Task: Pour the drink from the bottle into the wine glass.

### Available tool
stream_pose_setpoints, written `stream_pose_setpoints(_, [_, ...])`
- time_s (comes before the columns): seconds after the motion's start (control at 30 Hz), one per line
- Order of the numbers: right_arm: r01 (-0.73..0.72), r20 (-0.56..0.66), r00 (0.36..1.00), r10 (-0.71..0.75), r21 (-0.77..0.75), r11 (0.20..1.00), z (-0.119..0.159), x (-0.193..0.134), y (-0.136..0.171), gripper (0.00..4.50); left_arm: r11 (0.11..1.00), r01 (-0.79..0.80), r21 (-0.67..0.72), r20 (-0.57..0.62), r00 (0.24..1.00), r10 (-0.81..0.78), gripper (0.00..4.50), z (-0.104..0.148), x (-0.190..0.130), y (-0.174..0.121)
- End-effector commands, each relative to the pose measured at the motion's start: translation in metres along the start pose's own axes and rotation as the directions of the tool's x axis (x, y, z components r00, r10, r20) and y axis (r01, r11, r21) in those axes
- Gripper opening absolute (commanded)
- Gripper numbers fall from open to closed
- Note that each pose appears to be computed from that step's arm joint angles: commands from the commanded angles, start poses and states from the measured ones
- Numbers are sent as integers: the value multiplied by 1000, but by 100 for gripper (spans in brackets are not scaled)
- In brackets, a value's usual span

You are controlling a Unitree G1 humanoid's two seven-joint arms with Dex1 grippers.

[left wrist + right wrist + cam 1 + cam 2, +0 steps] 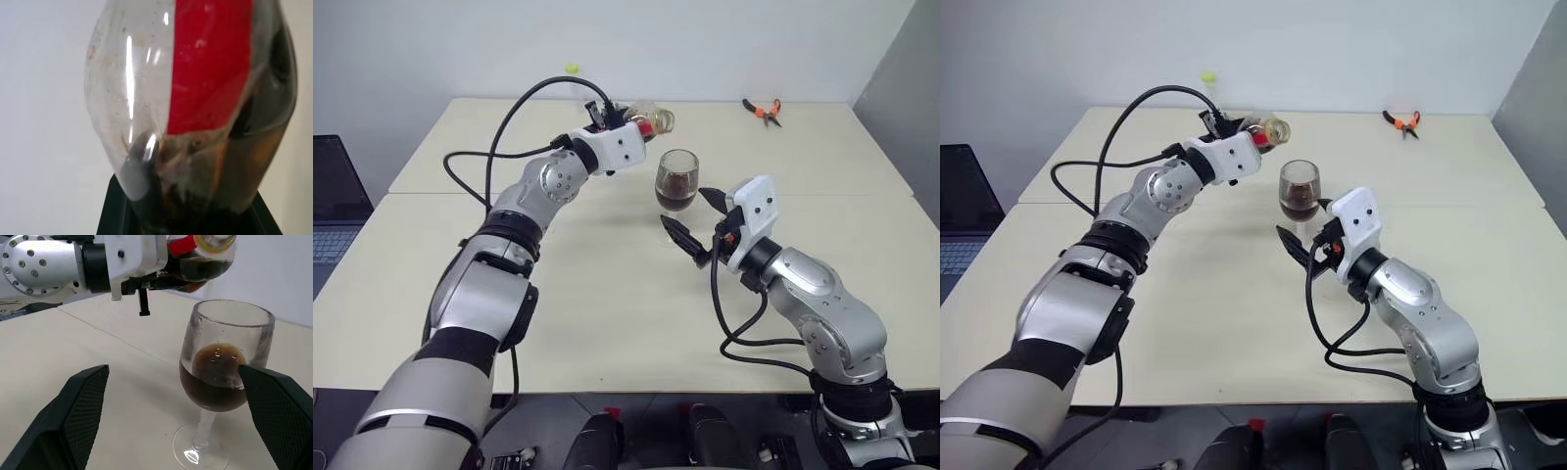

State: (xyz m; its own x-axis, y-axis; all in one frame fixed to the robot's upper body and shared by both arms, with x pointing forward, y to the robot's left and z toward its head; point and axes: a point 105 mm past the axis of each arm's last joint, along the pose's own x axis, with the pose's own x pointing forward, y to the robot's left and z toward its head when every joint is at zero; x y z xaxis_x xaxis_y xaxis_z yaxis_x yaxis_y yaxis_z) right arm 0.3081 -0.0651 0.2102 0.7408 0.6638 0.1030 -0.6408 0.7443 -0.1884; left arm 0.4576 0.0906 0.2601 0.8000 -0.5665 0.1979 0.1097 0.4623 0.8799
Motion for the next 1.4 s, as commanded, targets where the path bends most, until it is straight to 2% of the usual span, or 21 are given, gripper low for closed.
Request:
stream_pose_setpoints(0.03, [-52, 79, 995, 59, -92, 994, 18, -6, 12, 450, 973, -91, -213, 5, 996, 94, 74, 0, -5, 23])
stream_pose_setpoints(0.2, [-135, 98, 985, 145, -104, 985, 21, -14, 24, 450, 862, -161, -480, -64, 987, 149, 74, -28, -27, 19])
stream_pose_setpoints(0.23, [-189, 83, 977, 195, -81, 979, 20, -16, 30, 450, 810, -187, -555, -94, 982, 162, 74, -38, -35, 15])
stream_pose_setpoints(0.3, [-251, 65, 965, 252, -28, 968, 18, -19, 38, 450, 641, -227, -733, -151, 973, 172, 74, -60, -56, -1])
stream_pose_setpoints(0.33, [-244, 53, 968, 244, -1, 970, 15, -17, 37, 450, 582, -248, -775, -175, 968, 179, 74, -67, -65, -6])
stream_pose_setpoints(0.5, [-277, -32, 960, 279, 43, 960, 1, -9, 42, 450, 451, -373, -811, -310, 927, 210, 70, -97, -98, -22])
stream_pose_setpoints(0.83, [-310, -38, 949, 312, 48, 950, 2, 11, 51, 450, 432, -458, -777, -416, 888, 193, 69, -122, -112, -38])
stream_pose_setpoints(1.1, [-307, -38, 950, 309, 47, 951, 0, 18, 53, 450, 474, -468, -746, -455, 878, 151, 69, -135, -111, -46])
stream_pose_setpoints(1.4, [-299, -48, 952, 303, 73, 951, -2, 17, 52, 450, 497, -451, -741, -439, 886, 150, 365, -135, -115, -54])
